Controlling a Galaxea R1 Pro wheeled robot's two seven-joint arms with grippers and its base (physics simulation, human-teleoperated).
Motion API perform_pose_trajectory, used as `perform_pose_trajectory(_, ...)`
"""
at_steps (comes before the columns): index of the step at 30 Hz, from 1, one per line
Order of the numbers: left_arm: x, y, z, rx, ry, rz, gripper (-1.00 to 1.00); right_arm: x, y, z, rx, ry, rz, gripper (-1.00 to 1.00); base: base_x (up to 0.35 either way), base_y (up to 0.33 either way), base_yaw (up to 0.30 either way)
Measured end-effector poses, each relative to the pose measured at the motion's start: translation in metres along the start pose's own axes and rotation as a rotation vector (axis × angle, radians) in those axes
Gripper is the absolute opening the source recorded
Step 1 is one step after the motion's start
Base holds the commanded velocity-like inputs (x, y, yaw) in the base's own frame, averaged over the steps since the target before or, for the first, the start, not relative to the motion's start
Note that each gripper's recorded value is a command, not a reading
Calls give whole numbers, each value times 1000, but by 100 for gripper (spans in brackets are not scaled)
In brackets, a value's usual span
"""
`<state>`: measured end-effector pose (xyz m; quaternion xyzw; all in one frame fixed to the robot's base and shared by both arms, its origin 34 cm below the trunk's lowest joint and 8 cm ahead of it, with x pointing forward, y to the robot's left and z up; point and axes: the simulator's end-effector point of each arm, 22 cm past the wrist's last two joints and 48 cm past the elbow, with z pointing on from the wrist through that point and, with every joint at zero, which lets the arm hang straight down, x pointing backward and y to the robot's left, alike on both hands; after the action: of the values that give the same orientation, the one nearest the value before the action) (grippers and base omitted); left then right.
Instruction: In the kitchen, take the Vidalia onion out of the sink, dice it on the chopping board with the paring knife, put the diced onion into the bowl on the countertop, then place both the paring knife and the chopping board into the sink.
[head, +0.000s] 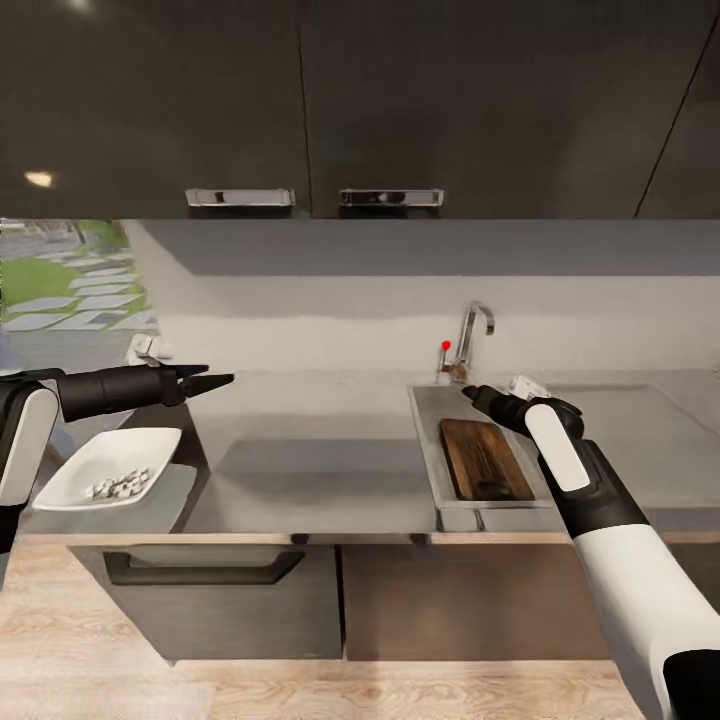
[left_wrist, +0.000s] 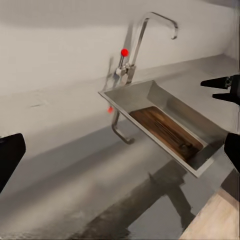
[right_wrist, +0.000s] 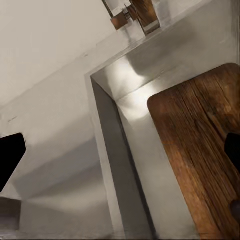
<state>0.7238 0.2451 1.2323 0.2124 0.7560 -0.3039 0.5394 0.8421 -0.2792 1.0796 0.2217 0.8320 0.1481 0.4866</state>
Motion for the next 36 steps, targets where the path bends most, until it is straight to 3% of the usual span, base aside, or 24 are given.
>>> perform_pose_trajectory(20, -15, -12, -9, 4, -26, 21, 100, -14, 10, -15, -17, -27, -3, 100, -272, 0, 0)
perform_pose_trajectory(29, -21, -17, -14, 4, -35, 30, 100, -11, 25, -21, -34, -25, -46, 100, -289, 0, 0)
perform_pose_trajectory(32, -23, -17, -17, -1, -38, 35, 100, -4, 34, -22, -44, -17, -83, 100, -99, 0, 0)
perform_pose_trajectory(36, -26, -17, -22, -9, -40, 40, 100, -5, 38, -25, -46, -21, -96, 100, -25, 0, 0)
